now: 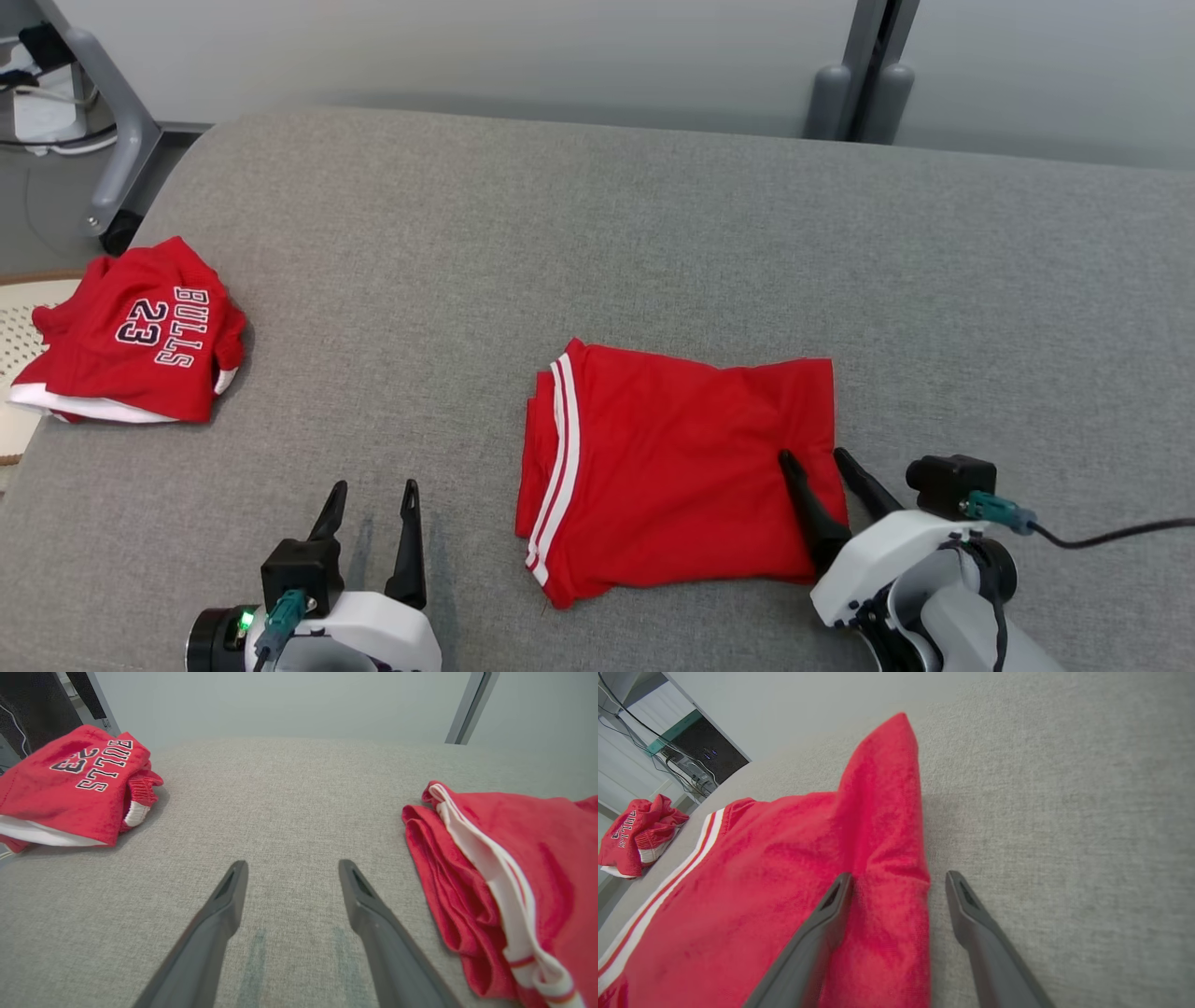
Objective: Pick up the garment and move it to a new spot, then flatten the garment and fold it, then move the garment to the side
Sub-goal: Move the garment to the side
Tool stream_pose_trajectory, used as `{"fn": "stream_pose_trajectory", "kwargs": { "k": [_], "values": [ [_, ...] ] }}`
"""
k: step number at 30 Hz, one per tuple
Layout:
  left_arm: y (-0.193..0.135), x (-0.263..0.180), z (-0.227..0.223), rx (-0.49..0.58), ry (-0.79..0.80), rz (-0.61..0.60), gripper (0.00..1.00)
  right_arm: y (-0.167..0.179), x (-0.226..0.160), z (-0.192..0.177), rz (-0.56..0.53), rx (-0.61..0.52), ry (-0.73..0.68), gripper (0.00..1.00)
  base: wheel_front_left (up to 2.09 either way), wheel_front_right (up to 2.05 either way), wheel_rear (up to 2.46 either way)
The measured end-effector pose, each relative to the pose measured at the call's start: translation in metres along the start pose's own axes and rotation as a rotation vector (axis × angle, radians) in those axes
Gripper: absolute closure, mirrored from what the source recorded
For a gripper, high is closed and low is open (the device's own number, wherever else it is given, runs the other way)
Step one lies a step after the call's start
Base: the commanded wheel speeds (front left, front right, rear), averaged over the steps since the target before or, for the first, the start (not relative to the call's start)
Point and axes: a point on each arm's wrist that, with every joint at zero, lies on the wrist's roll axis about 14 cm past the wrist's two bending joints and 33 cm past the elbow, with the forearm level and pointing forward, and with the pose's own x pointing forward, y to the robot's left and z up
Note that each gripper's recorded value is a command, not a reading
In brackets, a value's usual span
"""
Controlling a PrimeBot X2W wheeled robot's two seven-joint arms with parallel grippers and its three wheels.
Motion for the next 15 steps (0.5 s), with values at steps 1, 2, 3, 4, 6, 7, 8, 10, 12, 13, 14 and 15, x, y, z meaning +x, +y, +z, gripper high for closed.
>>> {"fn": "stream_pose_trajectory", "kwargs": {
  "k": [1,2,3,4,6,7,8,10,12,13,14,15],
  "values": [
    [0.001,0.001,0.0,-0.001,0.001,0.002,0.0,0.001,0.003,-0.002,0.006,0.002,0.011,0.0,0.0,0.0,0.0],
    [0.001,0.002,0.0,-0.001,0.0,0.003,0.0,0.002,0.006,-0.001,0.012,0.002,0.015,0.02,0.0,0.0,0.0],
    [0.0,0.003,0.001,-0.002,0.0,0.002,0.0,0.003,0.01,0.001,0.016,0.002,0.013,0.58,0.0,0.0,0.0],
    [-0.001,0.004,0.001,-0.001,-0.001,0.0,0.0,0.004,0.012,0.003,0.02,-0.008,0.012,1.0,0.0,0.0,0.0],
    [-0.003,0.006,0.001,0.002,0.001,-0.009,0.0,0.002,0.015,0.009,0.018,-0.019,0.002,1.0,0.0,0.0,0.0],
    [-0.006,0.007,0.001,0.002,0.0,-0.016,0.0,0.001,0.015,0.011,0.014,-0.024,-0.004,1.0,0.0,0.0,0.0],
    [-0.009,0.008,0.002,0.003,-0.002,-0.025,0.0,-0.002,0.014,0.013,0.005,-0.029,-0.011,1.0,0.0,0.0,0.0],
    [-0.015,0.011,0.003,0.003,-0.004,-0.041,0.0,-0.01,0.01,0.019,-0.018,-0.031,-0.029,1.0,0.0,0.0,0.0],
    [-0.022,0.014,0.004,0.005,-0.008,-0.064,0.0,-0.018,0.004,0.023,-0.038,-0.035,-0.046,1.0,0.0,0.0,0.0],
    [-0.028,0.016,0.005,0.006,-0.009,-0.08,0.0,-0.021,0.0,0.024,-0.051,-0.033,-0.052,1.0,0.0,0.0,0.0],
    [-0.034,0.018,0.005,0.007,-0.01,-0.098,0.0,-0.026,-0.005,0.024,-0.065,-0.029,-0.057,1.0,0.0,0.0,0.0],
    [-0.04,0.02,0.006,0.008,-0.012,-0.116,0.0,-0.031,-0.01,0.025,-0.082,-0.024,-0.066,1.0,0.0,0.0,0.0]
  ]
}}
